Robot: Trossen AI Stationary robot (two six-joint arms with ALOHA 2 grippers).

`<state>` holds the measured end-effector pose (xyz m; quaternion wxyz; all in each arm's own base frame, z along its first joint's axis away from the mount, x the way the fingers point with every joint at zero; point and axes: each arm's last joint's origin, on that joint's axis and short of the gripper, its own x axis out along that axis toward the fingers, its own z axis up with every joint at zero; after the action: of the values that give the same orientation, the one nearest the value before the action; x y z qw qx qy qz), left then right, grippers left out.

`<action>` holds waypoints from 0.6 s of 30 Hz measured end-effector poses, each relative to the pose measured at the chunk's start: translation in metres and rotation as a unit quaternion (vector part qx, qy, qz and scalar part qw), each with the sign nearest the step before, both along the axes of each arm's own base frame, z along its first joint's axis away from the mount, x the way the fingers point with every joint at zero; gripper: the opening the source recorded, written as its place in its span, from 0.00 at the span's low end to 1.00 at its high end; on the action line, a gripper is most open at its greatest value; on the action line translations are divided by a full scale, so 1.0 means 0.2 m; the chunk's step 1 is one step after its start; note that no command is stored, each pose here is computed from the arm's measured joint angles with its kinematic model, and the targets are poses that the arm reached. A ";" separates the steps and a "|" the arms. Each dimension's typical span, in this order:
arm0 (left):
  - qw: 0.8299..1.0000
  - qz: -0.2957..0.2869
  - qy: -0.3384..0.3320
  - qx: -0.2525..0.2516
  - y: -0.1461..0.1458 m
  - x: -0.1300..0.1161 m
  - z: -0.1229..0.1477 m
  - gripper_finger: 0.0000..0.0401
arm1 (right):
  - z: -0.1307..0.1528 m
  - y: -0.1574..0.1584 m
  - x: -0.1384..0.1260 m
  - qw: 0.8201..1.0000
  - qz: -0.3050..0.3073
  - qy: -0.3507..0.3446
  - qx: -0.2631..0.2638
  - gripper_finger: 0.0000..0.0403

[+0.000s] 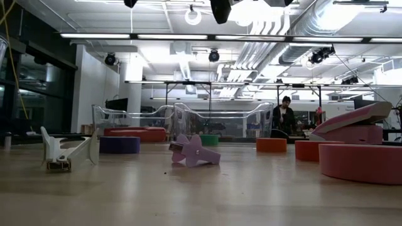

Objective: Pick and place Stapler, Stapler remover, tape
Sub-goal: Put the top gray stapler remover into the bottom transparent bin

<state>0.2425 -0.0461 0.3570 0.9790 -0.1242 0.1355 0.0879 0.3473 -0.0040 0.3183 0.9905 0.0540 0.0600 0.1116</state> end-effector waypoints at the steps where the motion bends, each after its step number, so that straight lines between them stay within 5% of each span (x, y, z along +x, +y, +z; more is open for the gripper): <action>1: 1.000 0.000 -0.004 -0.001 0.00 0.00 0.00 0.65 | 0.00 0.00 0.00 1.000 0.000 0.000 0.000 0.19; 11: 1.000 0.011 -0.006 0.005 0.00 0.00 0.01 0.64 | 0.00 -0.01 0.00 1.000 -0.001 0.004 -0.004 0.19; 18: 1.000 0.009 -0.006 0.004 0.00 0.00 0.01 0.52 | -0.01 -0.02 0.00 1.000 -0.004 0.006 -0.007 0.19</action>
<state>0.2428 -0.0455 0.3580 0.9795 -0.1216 0.1284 0.0966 0.3471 -0.0070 0.3166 0.9909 0.0481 0.0669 0.1069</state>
